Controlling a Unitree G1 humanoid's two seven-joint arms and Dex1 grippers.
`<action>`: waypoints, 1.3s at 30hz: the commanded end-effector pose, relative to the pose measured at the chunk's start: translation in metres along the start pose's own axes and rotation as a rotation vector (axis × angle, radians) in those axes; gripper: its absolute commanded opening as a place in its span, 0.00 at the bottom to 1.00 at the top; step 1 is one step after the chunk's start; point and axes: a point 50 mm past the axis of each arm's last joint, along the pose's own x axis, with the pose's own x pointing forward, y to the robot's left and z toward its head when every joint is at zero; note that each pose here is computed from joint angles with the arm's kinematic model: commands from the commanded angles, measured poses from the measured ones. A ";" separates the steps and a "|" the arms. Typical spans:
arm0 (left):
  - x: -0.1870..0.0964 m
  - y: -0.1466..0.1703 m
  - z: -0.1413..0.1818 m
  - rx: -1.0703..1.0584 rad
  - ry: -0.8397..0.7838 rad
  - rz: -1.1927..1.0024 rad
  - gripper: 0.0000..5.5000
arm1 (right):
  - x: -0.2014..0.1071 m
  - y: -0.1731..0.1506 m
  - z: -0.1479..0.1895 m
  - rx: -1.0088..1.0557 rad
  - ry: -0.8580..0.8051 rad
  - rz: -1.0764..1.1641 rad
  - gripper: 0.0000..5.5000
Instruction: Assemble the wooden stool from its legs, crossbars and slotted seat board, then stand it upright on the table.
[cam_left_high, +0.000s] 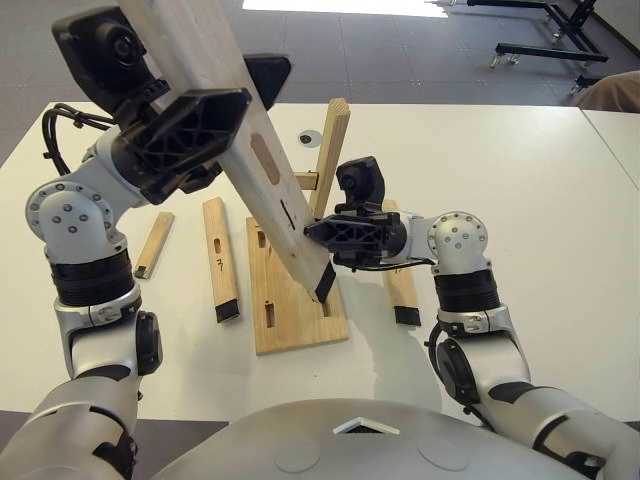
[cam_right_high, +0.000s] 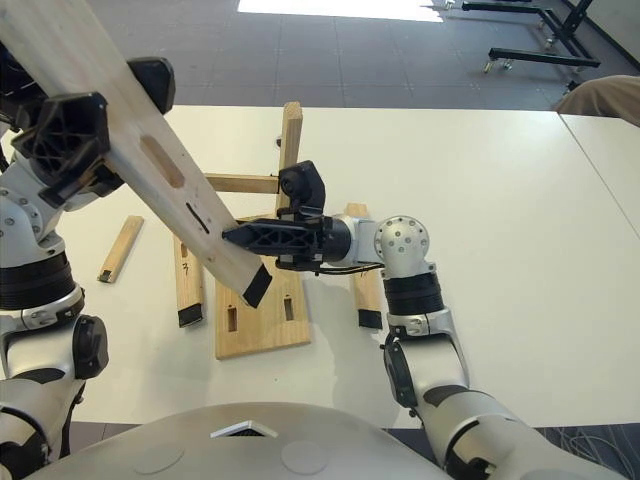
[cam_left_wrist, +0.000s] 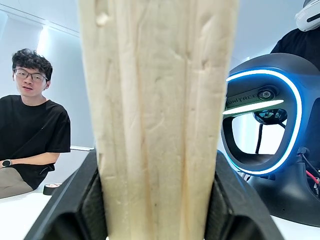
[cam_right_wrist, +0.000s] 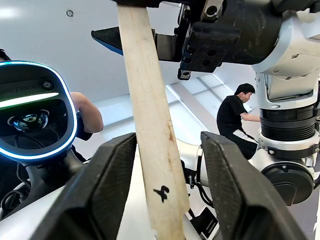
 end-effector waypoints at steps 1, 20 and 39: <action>-0.004 -0.003 0.001 0.014 0.004 0.033 0.37 | -0.011 0.010 0.008 -0.061 -0.042 -0.037 0.57; -0.105 -0.017 0.004 0.441 0.345 0.590 0.37 | -0.053 0.081 0.041 -0.464 -0.274 -0.244 0.74; -0.158 0.006 -0.048 0.566 0.101 0.800 0.37 | -0.050 0.080 0.051 -0.440 -0.192 -0.291 0.74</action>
